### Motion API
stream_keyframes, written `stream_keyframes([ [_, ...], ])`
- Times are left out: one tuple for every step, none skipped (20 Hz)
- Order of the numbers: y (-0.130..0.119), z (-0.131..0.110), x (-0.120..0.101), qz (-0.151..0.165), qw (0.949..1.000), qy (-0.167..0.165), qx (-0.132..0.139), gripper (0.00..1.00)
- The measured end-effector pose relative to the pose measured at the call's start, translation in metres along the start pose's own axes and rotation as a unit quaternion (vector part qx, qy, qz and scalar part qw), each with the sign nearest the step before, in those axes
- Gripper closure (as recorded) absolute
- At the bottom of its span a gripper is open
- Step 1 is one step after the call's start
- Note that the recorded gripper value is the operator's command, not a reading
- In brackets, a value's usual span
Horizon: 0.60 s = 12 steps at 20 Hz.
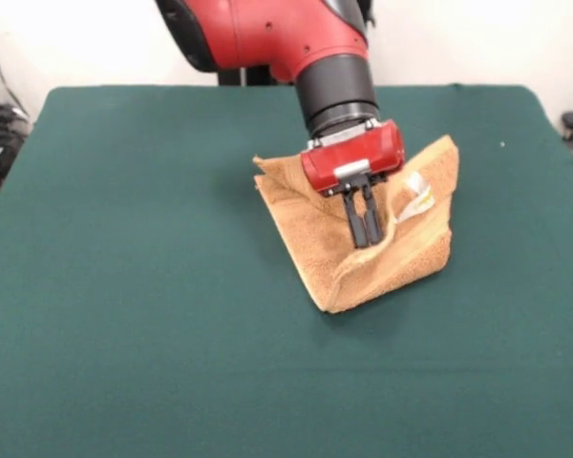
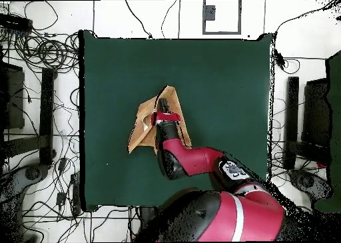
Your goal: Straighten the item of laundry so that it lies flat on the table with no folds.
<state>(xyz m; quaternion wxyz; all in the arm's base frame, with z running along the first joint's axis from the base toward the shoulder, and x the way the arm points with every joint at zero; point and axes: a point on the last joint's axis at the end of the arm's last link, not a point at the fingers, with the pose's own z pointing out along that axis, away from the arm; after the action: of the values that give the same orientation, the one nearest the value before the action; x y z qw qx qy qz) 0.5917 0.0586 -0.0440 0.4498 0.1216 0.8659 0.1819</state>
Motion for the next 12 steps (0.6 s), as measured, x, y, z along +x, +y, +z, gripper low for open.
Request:
stream_keyframes([
  [0.002,0.0,0.002,-0.003,1.0,0.002,0.0,1.0],
  [0.004,0.001,0.004,-0.005,1.0,0.004,0.0,1.0],
  [0.006,0.001,0.006,-0.007,1.0,0.005,0.001,1.0],
  [0.007,0.001,0.007,-0.009,0.9999,0.007,0.003,1.0],
  [0.01,0.001,0.01,-0.012,0.9999,0.009,0.007,1.0],
  [0.013,0.002,0.011,-0.014,0.9998,0.01,0.009,1.0],
  [0.016,0.002,0.013,-0.015,0.9997,0.012,0.012,1.0],
  [0.02,0.004,0.014,-0.017,0.9997,0.012,0.016,1.0],
  [0.024,0.005,0.015,-0.018,0.9996,0.012,0.021,1.0],
  [0.034,0.008,0.015,-0.02,0.9993,0.01,0.029,1.0],
  [0.039,0.01,0.014,-0.021,0.9992,0.008,0.033,1.0],
  [0.043,0.01,0.014,-0.021,0.9992,0.007,0.035,1.0],
])
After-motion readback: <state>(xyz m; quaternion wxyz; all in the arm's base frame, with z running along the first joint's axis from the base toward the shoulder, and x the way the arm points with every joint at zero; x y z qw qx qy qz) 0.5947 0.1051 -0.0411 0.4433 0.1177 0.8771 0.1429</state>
